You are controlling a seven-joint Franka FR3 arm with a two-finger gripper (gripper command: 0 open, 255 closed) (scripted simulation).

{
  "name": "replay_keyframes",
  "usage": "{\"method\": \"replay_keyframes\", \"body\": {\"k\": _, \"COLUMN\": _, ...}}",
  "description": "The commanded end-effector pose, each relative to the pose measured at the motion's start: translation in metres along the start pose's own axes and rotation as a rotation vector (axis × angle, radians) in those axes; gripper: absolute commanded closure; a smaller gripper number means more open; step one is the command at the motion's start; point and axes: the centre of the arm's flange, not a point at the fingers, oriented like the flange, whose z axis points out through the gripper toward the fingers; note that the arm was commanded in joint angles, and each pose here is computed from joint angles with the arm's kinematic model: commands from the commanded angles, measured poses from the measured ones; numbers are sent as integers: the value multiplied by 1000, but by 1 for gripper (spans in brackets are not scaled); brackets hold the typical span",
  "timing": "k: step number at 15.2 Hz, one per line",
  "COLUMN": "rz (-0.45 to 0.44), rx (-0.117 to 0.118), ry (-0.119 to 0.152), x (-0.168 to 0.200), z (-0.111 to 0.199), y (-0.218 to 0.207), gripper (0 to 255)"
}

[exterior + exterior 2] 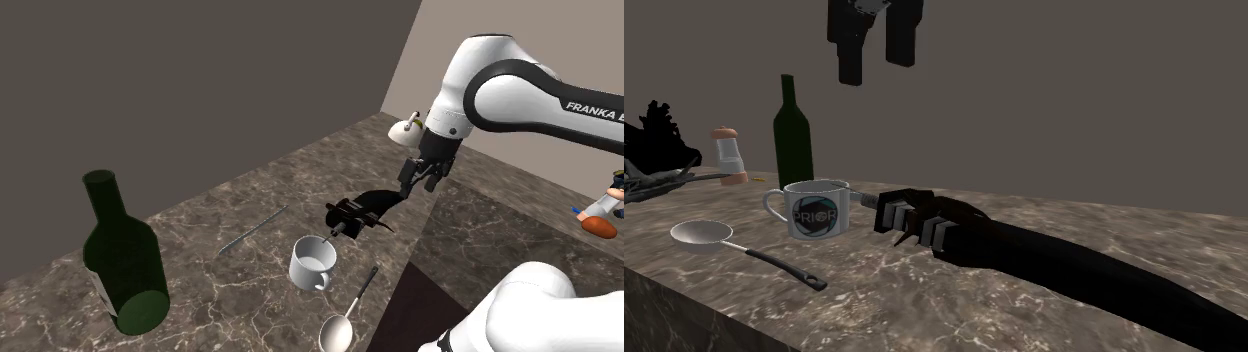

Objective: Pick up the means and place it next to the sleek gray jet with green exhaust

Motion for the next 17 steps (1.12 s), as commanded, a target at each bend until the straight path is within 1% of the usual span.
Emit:
{"method": "replay_keyframes", "body": {"k": 1, "rz": 0, "rx": 0, "ry": 0, "x": 0, "z": 0, "y": 0, "gripper": 0}}
{"method": "replay_keyframes", "body": {"k": 9, "rz": 271, "rx": 22, "ry": 0, "x": 8, "z": 37, "y": -95, "gripper": 0}}
{"method": "replay_keyframes", "body": {"k": 17, "rz": 542, "rx": 43, "ry": 1, "x": 42, "z": 72, "y": -185, "gripper": 0}}
